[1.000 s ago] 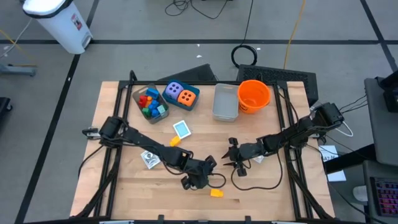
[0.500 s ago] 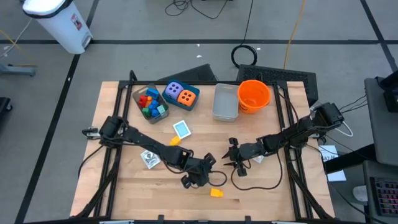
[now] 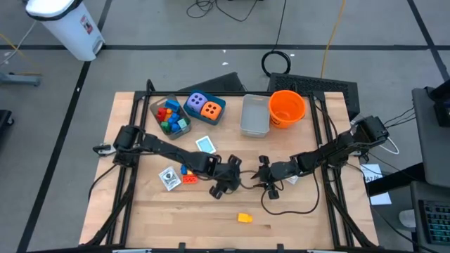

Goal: Pick & Place Toys
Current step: Put the green game piece into the black bin

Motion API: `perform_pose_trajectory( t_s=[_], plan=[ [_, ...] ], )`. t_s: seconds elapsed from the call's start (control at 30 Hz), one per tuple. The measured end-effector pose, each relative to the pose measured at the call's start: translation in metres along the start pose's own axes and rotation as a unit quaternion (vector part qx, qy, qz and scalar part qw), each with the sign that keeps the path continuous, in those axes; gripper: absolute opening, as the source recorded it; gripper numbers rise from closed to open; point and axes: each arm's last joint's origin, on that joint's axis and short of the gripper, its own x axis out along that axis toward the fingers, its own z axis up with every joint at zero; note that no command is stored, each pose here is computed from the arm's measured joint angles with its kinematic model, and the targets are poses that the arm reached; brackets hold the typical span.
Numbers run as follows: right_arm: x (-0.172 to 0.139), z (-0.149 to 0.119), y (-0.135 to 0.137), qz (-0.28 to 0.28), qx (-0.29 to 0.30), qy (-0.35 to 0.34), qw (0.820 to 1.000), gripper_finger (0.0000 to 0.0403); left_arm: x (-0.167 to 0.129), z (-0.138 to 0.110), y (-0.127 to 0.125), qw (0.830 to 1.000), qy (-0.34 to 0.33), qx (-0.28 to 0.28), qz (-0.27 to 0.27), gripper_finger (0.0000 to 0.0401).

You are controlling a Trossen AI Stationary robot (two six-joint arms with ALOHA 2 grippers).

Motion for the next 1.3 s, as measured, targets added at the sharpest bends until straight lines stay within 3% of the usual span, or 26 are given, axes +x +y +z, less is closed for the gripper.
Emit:
perform_pose_trajectory(
  t_s=[0.27,0.6,0.83,1.0,1.13,1.3],
  plan=[
    [0.0,0.0,0.0,0.0,0.0,0.0,1.0,0.0144,-0.011,-0.011,0.018,0.999,0.023,-0.031,0.027,0.0232],
    [0.0,0.0,0.0,0.0,0.0,0.001,1.0,0.0144,-0.051,-0.002,0.025,0.998,-0.023,0.035,0.056,0.0232],
    [0.0,0.0,0.0,0.0,0.0,0.0,1.0,0.0144,-0.054,-0.002,0.021,0.998,-0.021,0.05,0.036,0.0232],
    [0.0,0.0,0.0,0.0,0.0,0.0,1.0,0.0144,-0.05,-0.009,0.015,0.988,0.024,0.155,0.016,0.0232],
    [0.0,0.0,0.0,0.0,0.0,0.0,1.0,0.0144,-0.051,-0.011,0.01,0.962,0.06,0.266,0.024,0.0232],
    [0.0,0.0,0.0,0.0,-0.001,0.0,1.0,0.0144,-0.046,-0.013,0.007,0.927,0.102,0.359,0.027,0.0232]
  ],
)
